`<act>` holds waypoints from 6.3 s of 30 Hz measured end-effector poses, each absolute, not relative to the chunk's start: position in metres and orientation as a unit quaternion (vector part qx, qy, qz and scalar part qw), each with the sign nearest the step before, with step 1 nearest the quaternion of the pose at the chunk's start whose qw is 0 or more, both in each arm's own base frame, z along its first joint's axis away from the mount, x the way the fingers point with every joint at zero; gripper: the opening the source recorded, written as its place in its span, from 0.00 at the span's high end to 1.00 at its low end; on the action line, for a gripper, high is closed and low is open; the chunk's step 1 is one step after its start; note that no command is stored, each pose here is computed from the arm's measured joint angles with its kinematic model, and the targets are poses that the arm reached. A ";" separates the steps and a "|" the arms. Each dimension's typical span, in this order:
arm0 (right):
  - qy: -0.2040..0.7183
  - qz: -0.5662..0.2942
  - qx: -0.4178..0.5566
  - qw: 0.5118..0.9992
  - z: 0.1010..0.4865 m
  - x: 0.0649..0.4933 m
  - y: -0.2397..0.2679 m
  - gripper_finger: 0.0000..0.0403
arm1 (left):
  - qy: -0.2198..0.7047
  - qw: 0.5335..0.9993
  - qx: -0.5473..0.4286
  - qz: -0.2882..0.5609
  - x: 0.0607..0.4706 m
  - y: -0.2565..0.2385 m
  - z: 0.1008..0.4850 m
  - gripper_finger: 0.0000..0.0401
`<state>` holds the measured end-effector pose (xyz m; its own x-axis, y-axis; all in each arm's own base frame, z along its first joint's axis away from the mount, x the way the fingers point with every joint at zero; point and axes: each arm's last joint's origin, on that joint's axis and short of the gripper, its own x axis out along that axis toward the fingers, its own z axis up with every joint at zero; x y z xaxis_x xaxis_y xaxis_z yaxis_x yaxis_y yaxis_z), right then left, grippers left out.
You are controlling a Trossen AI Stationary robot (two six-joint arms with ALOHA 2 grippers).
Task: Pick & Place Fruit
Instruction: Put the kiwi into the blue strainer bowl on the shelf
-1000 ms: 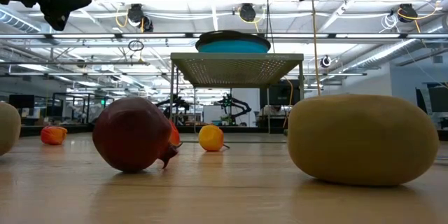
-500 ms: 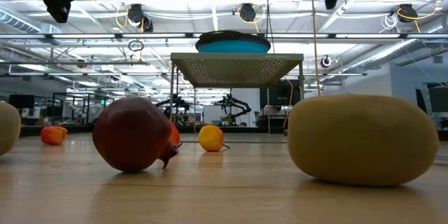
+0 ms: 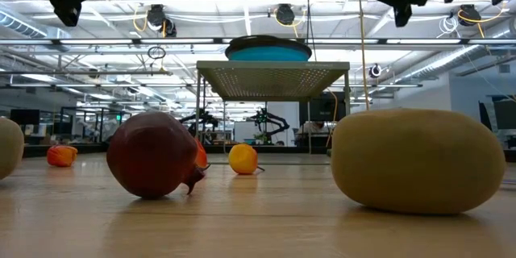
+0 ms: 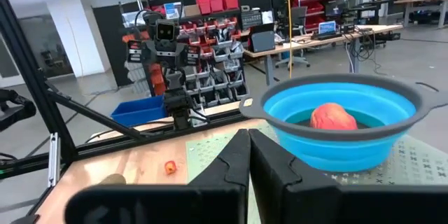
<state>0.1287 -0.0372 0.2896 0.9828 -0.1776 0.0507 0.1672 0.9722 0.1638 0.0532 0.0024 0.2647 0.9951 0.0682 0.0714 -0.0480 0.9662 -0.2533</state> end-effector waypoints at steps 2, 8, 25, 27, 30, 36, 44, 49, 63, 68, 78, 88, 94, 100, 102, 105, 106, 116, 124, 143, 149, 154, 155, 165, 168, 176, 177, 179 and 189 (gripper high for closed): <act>-0.036 -0.087 0.079 0.992 0.286 0.126 -0.036 1.00 | -0.040 0.990 -0.134 0.029 0.053 0.002 0.265 0.47; -0.038 -0.086 0.079 0.992 0.274 0.119 -0.034 1.00 | -0.040 0.988 -0.148 0.031 0.053 0.002 0.265 0.47; -0.056 -0.088 0.114 0.988 0.212 0.113 -0.033 1.00 | -0.042 0.987 -0.149 0.042 0.053 0.003 0.265 0.47; -0.051 -0.091 0.115 0.988 0.209 0.112 -0.034 1.00 | -0.042 0.987 -0.149 0.042 0.053 0.003 0.265 0.47; -0.041 -0.099 0.117 0.987 0.207 0.112 -0.035 1.00 | -0.042 0.987 -0.149 0.042 0.053 0.003 0.265 0.47; 0.002 -0.118 0.130 0.984 0.198 0.111 -0.038 1.00 | -0.038 0.985 -0.160 0.058 0.055 0.004 0.264 0.47; 0.035 -0.125 0.155 0.979 0.190 0.110 -0.039 1.00 | 0.023 0.981 -0.171 0.083 0.076 0.005 0.258 0.47; 0.043 -0.127 0.152 0.979 0.189 0.110 -0.038 1.00 | 0.075 0.975 -0.193 0.083 0.092 0.005 0.251 0.47; 0.054 -0.128 0.154 0.978 0.187 0.110 -0.038 1.00 | 0.198 0.936 -0.287 0.044 0.124 0.001 0.231 0.47; 0.055 -0.128 0.154 0.978 0.187 0.110 -0.038 1.00 | 0.224 0.922 -0.312 0.051 0.130 -0.001 0.225 0.47; 0.055 -0.129 0.154 0.978 0.187 0.110 -0.038 1.00 | 0.283 0.907 -0.308 0.047 0.149 -0.015 0.251 0.47; 0.059 -0.168 0.145 0.973 0.185 0.109 -0.041 1.00 | 0.401 0.874 -0.270 0.056 0.171 -0.032 0.292 0.47; 0.065 -0.168 0.139 0.974 0.184 0.109 -0.040 1.00 | 0.442 0.853 -0.274 0.051 0.184 -0.047 0.301 0.47; 0.066 -0.168 0.137 0.974 0.184 0.109 -0.040 1.00 | 0.487 0.820 -0.297 0.045 0.192 -0.067 0.300 0.47; 0.066 -0.168 0.137 0.974 0.184 0.109 -0.040 1.00 | 0.497 0.810 -0.307 0.043 0.194 -0.074 0.299 0.47; 0.066 -0.168 0.137 0.974 0.184 0.109 -0.040 1.00 | 0.512 0.791 -0.331 0.051 0.198 -0.082 0.295 0.47; 0.065 -0.168 0.137 0.974 0.184 0.109 -0.040 1.00 | 0.516 0.783 -0.342 0.058 0.198 -0.085 0.294 0.47; 0.067 -0.167 0.125 0.976 0.184 0.109 -0.040 1.00 | 0.549 0.679 -0.469 0.133 0.204 -0.106 0.280 0.47; 0.070 -0.165 0.113 0.977 0.184 0.109 -0.040 1.00 | 0.548 0.617 -0.532 0.191 0.207 -0.121 0.271 0.47; 0.069 -0.164 0.113 0.978 0.184 0.109 -0.040 1.00 | 0.492 0.497 -0.645 0.309 0.205 -0.151 0.260 0.47; 0.069 -0.164 0.113 0.978 0.184 0.109 -0.040 1.00 | 0.475 0.466 -0.670 0.329 0.206 -0.152 0.260 0.47; 0.069 -0.164 0.113 0.978 0.185 0.109 -0.040 1.00 | 0.471 0.460 -0.675 0.334 0.205 -0.152 0.260 0.47; 0.069 -0.164 0.113 0.978 0.185 0.109 -0.040 1.00 | 0.470 0.456 -0.677 0.337 0.205 -0.152 0.260 0.47; 0.069 -0.164 0.113 0.978 0.184 0.109 -0.040 1.00 | 0.454 0.428 -0.695 0.357 0.205 -0.152 0.260 0.47; 0.069 -0.164 0.113 0.978 0.184 0.109 -0.040 1.00 | 0.446 0.435 -0.695 0.358 0.206 -0.152 0.260 0.47; 0.069 -0.164 0.113 0.978 0.184 0.109 -0.040 1.00 | 0.423 0.450 -0.698 0.363 0.207 -0.150 0.260 0.47; 0.069 -0.164 0.113 0.978 0.184 0.109 -0.040 1.00 | 0.423 0.450 -0.698 0.363 0.207 -0.150 0.260 0.47; 0.069 -0.164 0.113 0.978 0.184 0.109 -0.040 1.00 | 0.424 0.450 -0.696 0.365 0.207 -0.151 0.259 0.47; 0.065 -0.163 0.112 0.978 0.185 0.109 -0.040 1.00 | 0.440 0.468 -0.676 0.361 0.220 -0.160 0.243 0.41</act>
<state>0.1090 -0.0403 0.1853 0.9384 -0.3047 -0.1632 0.3337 0.9217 0.1979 0.2196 -0.1601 0.2426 0.3524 -0.2567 -0.8999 -0.9327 -0.1754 -0.3152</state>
